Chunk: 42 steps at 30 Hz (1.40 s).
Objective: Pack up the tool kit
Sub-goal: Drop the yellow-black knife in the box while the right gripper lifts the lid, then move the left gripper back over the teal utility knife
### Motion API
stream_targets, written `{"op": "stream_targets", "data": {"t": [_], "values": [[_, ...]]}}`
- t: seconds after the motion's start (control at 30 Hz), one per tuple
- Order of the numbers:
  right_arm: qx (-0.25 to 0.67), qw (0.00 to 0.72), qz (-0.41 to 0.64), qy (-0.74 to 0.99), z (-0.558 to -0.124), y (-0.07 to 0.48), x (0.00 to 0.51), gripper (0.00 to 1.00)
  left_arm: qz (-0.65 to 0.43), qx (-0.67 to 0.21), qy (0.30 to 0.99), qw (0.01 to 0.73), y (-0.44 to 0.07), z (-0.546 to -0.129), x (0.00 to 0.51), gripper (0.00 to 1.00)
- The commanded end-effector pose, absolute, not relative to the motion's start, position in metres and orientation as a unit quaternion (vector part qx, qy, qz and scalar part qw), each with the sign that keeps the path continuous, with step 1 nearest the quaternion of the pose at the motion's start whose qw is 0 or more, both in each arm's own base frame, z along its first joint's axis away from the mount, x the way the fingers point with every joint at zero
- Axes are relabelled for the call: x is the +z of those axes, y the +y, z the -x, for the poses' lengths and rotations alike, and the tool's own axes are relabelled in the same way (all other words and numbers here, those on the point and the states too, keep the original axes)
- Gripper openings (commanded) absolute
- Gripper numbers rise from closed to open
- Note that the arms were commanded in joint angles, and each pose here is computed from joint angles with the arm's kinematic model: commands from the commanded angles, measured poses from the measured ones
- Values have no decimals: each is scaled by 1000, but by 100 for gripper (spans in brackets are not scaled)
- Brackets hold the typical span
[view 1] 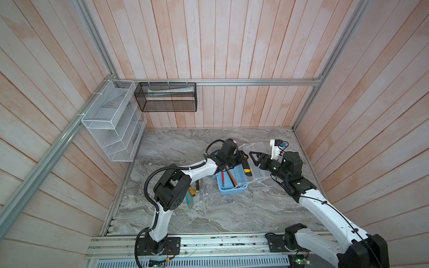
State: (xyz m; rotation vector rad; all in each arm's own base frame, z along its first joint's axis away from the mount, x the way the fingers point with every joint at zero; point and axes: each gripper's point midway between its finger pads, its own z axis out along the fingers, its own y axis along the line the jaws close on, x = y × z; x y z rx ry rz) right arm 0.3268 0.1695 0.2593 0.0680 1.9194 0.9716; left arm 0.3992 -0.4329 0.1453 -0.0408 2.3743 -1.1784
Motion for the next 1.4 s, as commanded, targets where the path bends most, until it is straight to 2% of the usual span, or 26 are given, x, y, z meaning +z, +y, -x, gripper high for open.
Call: {"op": "stream_targets", "data": {"t": [0.0,0.23,0.43,0.63,0.8,1.37], "values": [[400,474,-15,784,-323,170,264,66,-7,-414,861,296,-412,-403,181,53],[398,457,28,795,-316,195,262,66,-10,-241,897,370,-307,-377,186,65],[385,427,90,813,-301,245,247,68,16,-106,935,337,-225,-332,159,70],[408,391,116,817,-294,278,232,67,72,-81,947,304,-177,-285,130,69],[408,371,123,825,-298,288,219,65,114,-55,951,281,-146,-265,105,65],[410,342,119,837,-302,297,192,61,160,-56,956,241,-114,-259,49,56]]}}
